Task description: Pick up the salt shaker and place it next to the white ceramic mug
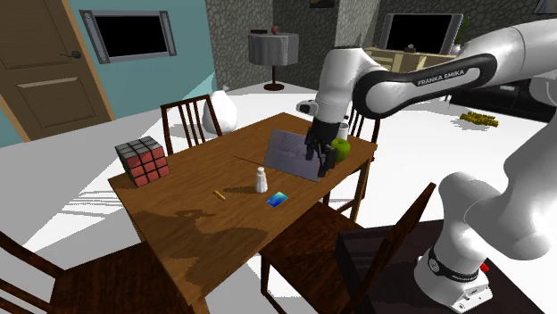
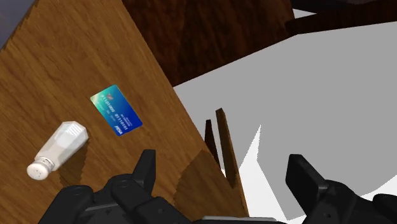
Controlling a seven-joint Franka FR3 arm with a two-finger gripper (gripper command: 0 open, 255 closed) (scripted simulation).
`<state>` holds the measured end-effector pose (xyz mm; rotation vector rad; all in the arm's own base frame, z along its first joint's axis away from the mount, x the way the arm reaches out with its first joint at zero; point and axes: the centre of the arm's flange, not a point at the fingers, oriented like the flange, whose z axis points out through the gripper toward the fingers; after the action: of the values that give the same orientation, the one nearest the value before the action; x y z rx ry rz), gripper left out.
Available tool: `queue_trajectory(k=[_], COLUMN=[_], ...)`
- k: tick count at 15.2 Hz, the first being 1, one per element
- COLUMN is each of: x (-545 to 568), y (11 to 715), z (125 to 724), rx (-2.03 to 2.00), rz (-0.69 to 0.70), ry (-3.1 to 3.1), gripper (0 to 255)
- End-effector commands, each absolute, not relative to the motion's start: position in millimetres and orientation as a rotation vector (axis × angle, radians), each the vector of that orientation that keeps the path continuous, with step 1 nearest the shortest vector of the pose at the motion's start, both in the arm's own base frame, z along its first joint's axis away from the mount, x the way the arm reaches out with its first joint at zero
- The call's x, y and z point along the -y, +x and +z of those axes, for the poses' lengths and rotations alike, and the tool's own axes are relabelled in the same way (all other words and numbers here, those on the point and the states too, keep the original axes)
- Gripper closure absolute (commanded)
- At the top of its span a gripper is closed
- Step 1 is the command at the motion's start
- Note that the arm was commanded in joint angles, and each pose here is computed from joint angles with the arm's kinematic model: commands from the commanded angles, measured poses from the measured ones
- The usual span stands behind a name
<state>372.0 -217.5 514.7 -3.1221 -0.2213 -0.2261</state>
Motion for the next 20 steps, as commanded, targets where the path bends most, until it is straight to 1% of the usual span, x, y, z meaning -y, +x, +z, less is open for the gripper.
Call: queue_trajectory(k=[1, 20], x=[237, 426], y=[383, 492], z=[502, 381], rx=[0.241, 0.397], rz=[-0.238, -0.333], ry=[-3.122, -3.096], gripper=[0, 0])
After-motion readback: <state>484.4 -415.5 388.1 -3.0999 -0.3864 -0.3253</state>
